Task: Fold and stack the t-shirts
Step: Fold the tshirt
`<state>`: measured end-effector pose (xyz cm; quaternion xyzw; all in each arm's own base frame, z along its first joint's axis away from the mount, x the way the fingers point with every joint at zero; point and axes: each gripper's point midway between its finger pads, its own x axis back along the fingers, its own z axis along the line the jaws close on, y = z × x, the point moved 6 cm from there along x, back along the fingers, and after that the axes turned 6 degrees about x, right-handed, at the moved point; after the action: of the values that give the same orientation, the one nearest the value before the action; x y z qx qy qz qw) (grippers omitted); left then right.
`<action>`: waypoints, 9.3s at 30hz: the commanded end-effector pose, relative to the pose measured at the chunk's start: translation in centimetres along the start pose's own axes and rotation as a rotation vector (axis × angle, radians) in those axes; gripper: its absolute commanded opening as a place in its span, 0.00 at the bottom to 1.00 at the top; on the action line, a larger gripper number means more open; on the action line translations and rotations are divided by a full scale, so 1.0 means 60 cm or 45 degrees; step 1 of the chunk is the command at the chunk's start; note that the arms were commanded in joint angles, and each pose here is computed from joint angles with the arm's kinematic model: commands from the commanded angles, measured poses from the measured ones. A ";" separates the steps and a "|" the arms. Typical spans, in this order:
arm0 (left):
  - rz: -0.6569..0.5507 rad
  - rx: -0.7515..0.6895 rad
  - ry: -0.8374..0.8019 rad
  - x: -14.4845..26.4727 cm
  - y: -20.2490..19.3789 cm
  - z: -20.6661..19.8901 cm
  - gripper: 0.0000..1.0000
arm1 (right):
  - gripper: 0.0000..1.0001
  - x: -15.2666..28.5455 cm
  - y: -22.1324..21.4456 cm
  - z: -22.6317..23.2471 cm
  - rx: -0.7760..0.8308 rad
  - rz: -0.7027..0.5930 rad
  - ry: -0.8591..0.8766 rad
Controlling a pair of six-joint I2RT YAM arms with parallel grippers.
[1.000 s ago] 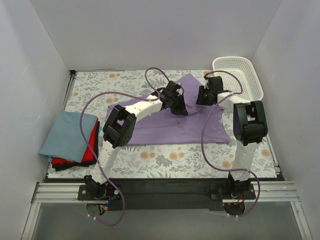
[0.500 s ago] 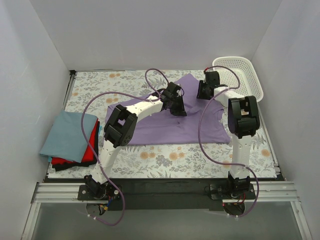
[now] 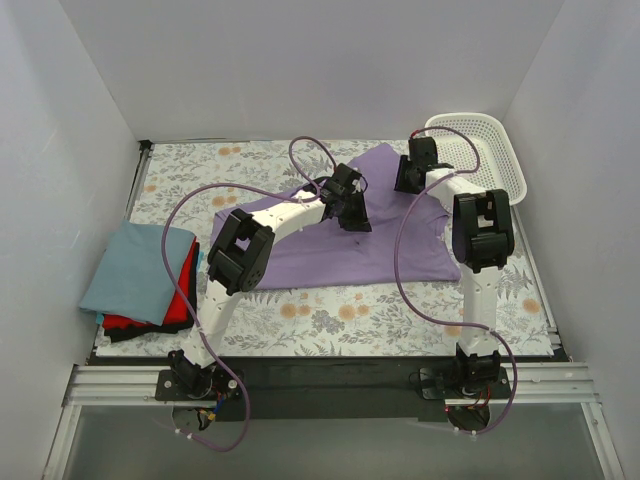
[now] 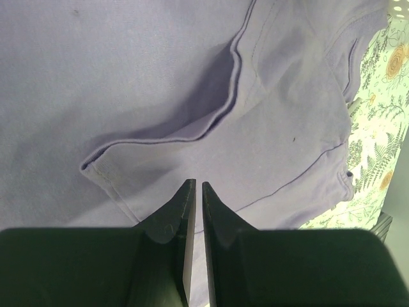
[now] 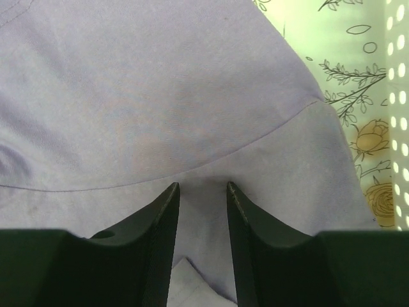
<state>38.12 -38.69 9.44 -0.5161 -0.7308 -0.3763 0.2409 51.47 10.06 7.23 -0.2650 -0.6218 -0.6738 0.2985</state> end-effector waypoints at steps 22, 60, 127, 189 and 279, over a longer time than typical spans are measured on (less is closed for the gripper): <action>-0.007 0.020 0.017 0.000 0.009 0.009 0.07 | 0.69 -0.011 0.050 0.000 0.040 -0.100 0.201; -0.409 0.649 0.740 0.300 -0.069 0.368 0.11 | 0.61 0.267 -0.263 -0.064 -0.196 0.148 -0.033; -0.114 0.300 0.262 0.368 -0.099 0.280 0.07 | 0.41 0.188 -0.145 -0.014 0.160 0.326 0.257; -0.112 0.317 0.262 0.368 -0.103 0.282 0.06 | 0.01 0.207 -0.142 -0.019 0.125 0.214 0.164; -0.500 0.957 1.172 0.295 0.053 0.414 0.29 | 0.49 0.283 -0.048 0.024 -0.060 -0.036 0.413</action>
<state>34.50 -8.59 7.68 -0.0509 -0.6998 -0.3163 0.6385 37.57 10.17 16.28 -0.1751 -0.5502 -0.7166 0.3912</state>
